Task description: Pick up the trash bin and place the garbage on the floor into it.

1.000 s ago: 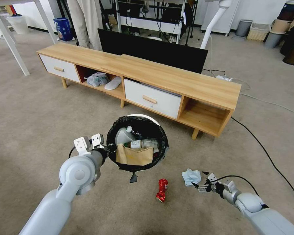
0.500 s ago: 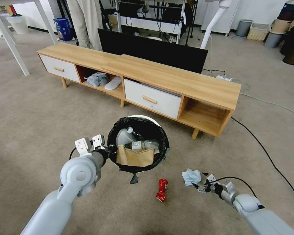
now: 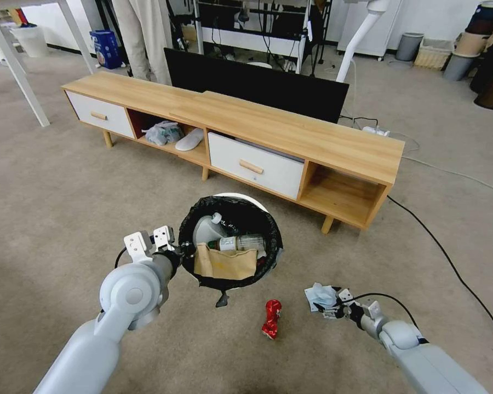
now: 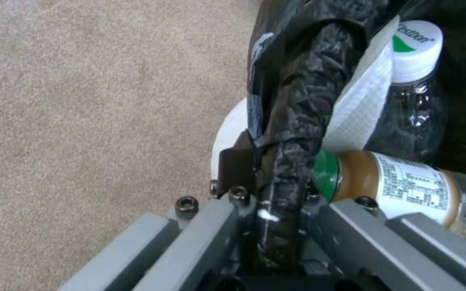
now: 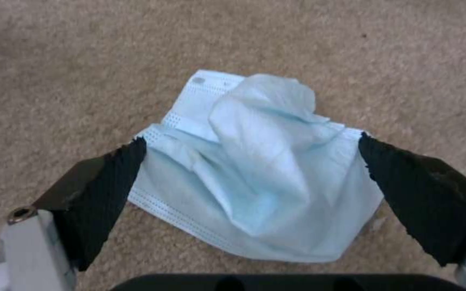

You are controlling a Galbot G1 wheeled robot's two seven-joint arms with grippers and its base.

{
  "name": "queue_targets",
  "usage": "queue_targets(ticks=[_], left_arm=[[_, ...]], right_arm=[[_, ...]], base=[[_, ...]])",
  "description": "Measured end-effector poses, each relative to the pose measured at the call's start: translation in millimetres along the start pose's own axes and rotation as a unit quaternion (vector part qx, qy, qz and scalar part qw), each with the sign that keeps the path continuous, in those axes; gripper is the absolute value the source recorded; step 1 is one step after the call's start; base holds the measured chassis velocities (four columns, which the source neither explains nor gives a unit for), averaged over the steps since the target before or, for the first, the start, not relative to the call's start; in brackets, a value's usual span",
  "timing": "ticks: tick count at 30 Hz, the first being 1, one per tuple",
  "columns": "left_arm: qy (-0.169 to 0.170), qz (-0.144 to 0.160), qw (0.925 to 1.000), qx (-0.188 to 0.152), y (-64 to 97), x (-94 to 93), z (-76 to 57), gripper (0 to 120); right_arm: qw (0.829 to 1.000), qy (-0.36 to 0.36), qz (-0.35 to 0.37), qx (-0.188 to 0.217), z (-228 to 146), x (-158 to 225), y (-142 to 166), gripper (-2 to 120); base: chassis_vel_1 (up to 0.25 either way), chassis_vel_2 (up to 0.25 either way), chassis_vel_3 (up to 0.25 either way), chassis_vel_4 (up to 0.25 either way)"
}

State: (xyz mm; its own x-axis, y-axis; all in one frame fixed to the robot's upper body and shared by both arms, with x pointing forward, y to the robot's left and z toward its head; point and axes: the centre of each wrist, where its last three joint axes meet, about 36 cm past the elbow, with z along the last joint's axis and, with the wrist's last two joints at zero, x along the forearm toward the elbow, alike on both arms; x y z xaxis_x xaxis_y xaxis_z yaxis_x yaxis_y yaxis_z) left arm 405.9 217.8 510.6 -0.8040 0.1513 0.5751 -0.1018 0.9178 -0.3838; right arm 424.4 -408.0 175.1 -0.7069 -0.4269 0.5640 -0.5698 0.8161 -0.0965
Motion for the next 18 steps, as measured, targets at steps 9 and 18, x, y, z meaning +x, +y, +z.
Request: queue_targets(ticks=[9, 18], left_arm=[[-0.004, 0.004, 1.0, -0.001, -1.5, 3.9, -0.8, 1], [-0.006, 0.001, 1.0, -0.001, 1.0, 8.5, 0.8, 1]], right_arm=[[1.0, 0.004, 0.005, 0.0, 9.0, -5.2, 5.9, 80], [1.0, 0.001, 0.008, 0.001, 10.8, -1.8, 4.6, 51]], base=[[0.0, 0.0, 0.0, 0.0], [0.0, 0.0, 0.0, 0.0]])
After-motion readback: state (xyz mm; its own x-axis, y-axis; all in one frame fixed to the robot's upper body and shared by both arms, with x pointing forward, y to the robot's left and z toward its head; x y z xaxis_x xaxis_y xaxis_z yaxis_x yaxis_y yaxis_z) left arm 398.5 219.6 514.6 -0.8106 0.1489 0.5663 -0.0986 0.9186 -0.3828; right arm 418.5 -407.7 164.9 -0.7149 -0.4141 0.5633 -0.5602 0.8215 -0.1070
